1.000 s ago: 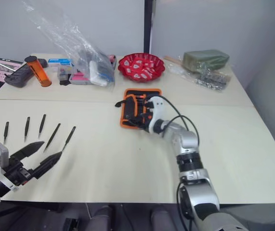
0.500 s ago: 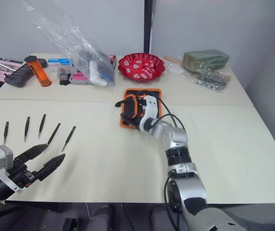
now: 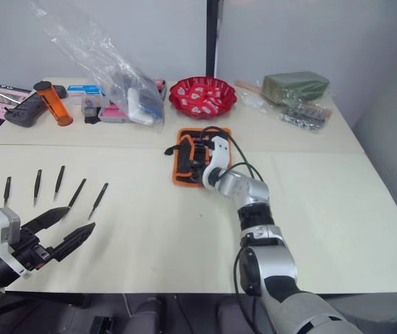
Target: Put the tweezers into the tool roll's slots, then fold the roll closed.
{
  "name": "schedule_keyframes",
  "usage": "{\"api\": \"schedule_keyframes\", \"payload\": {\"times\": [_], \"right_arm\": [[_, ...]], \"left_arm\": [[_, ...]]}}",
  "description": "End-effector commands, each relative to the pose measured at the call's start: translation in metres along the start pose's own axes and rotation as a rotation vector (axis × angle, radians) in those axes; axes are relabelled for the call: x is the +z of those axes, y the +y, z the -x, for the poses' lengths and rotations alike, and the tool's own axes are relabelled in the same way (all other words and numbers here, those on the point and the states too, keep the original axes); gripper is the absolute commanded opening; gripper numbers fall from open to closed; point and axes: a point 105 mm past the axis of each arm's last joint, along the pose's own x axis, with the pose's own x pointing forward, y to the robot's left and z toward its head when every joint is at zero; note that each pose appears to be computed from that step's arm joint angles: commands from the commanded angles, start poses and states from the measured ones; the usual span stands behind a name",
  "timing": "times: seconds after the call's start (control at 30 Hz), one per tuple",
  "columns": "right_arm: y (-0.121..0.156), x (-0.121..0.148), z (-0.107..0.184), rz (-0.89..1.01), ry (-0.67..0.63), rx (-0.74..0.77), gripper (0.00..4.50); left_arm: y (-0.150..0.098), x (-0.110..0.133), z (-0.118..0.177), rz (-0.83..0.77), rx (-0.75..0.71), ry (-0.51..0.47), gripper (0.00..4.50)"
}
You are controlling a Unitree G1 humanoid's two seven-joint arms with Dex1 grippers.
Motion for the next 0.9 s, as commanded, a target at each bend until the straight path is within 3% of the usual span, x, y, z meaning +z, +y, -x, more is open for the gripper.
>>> {"api": "schedule_keyframes", "payload": {"times": [0.03, 0.3, 0.6, 0.77, 0.9], "right_arm": [[0.005, 0.008, 0.009, 0.011, 0.004, 0.05, 0.04], [0.002, -0.013, 0.037, 0.124, 0.166, 0.127, 0.04], [-0.003, -0.012, 0.069, 0.354, 0.307, 0.224, 0.04], [-0.002, -0.019, 0.079, 0.54, 0.416, 0.302, 0.04], [-0.002, -0.018, 0.077, 0.58, 0.423, 0.312, 0.04]], "left_arm": [[-0.001, 0.007, -0.003, -0.031, -0.036, -0.013, 4.5], [0.016, 0.02, -0.024, -0.128, -0.091, -0.003, 4.5], [0.012, 0.026, -0.063, -0.229, -0.33, 0.048, 4.5], [0.015, 0.025, -0.109, -0.381, -0.451, 0.09, 4.5], [0.017, 0.033, -0.141, -0.476, -0.514, 0.09, 4.5]]}}
